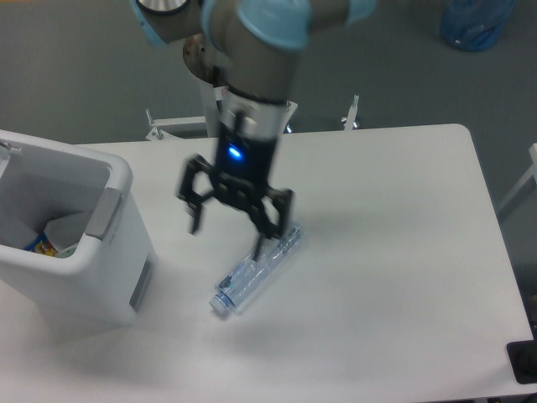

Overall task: Place the trash in the trash can
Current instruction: 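Move the open gripper back over the clear plastic bottle, then lower the gripper around the bottle's middle and close it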

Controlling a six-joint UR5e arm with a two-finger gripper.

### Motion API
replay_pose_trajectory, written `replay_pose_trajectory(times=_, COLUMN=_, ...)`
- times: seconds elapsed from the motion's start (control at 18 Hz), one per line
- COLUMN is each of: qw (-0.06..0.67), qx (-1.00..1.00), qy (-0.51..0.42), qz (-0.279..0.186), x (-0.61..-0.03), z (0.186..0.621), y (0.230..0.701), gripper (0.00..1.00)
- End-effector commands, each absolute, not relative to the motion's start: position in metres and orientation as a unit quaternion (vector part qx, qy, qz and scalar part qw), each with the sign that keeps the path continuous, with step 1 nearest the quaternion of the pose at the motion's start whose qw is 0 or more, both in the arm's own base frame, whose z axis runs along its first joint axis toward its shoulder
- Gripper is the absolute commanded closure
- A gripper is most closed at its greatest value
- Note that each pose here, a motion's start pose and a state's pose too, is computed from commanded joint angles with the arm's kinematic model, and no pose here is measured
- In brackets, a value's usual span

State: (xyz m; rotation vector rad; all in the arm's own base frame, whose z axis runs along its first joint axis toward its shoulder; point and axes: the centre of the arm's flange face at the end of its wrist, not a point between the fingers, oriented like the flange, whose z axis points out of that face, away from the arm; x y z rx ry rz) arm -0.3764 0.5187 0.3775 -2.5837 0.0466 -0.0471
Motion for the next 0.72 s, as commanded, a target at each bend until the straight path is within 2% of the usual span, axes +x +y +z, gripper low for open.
replay_pose_trajectory(times=0.06, qw=0.259, qx=-0.965, qy=0.02, qz=-0.028, x=-0.38, z=0.358, y=0.521, gripper=0.0)
replay_pose_trajectory(times=0.33, qw=0.131, qx=-0.99, qy=0.034, qz=-0.026, x=-0.367, z=0.282, y=0.537, gripper=0.0)
replay_pose_trajectory(times=0.72, qw=0.086, qx=-0.994, qy=0.057, qz=-0.032, x=-0.341, z=0.244, y=0.557, gripper=0.0)
